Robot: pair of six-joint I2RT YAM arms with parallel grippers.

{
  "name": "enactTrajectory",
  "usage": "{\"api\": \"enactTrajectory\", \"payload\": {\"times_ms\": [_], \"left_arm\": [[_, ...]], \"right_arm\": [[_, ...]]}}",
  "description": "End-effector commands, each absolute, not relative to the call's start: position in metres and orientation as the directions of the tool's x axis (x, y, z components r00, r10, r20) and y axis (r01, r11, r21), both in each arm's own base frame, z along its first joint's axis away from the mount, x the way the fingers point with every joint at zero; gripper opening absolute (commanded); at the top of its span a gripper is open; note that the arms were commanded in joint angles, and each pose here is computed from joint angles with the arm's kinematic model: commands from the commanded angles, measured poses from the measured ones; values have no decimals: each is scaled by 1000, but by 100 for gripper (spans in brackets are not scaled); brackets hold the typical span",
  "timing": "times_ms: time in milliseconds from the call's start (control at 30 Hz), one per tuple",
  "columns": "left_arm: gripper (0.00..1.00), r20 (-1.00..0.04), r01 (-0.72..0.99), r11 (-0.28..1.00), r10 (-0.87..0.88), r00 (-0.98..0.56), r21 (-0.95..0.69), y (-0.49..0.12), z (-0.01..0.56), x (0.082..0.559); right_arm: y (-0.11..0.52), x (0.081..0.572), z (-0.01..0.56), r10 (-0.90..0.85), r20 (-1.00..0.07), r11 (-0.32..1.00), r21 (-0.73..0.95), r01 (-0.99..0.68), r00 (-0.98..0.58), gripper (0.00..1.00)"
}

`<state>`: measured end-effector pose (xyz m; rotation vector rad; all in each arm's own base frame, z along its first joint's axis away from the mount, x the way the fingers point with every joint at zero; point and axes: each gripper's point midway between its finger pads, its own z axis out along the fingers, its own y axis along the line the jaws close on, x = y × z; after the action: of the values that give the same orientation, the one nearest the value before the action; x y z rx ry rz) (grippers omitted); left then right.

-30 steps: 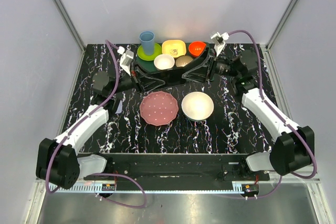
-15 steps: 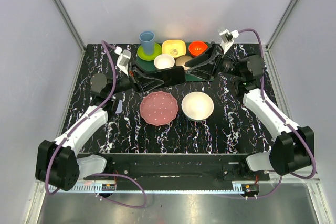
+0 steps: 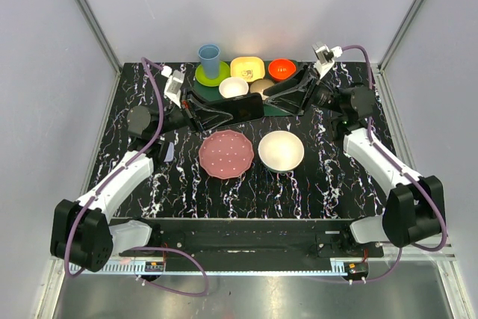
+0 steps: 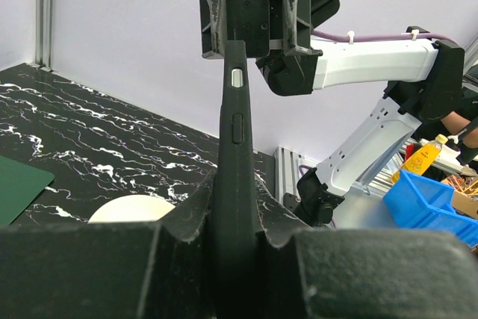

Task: Take the phone out of the phone case
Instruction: Pick up the phone at the center of the board, then remove the phone case from the phone.

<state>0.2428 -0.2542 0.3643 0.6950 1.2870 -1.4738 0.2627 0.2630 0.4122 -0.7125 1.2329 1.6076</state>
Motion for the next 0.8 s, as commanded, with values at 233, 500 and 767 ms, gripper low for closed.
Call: {"api": "enactTrajectory", "payload": {"times_ms": [233, 500, 767], "left_arm": [[0, -903, 961, 72, -367, -223, -267, -253, 388, 238], [0, -902, 958, 67, -362, -236, -278, -256, 385, 239], [0, -905, 962, 64, -359, -228, -267, -256, 385, 238]], "right_arm": [[264, 277, 414, 386, -852, -17, 378, -926, -355, 53], [272, 275, 411, 368, -850, -43, 388, -920, -376, 48], [275, 274, 409, 365, -839, -67, 408, -910, -403, 34]]}}
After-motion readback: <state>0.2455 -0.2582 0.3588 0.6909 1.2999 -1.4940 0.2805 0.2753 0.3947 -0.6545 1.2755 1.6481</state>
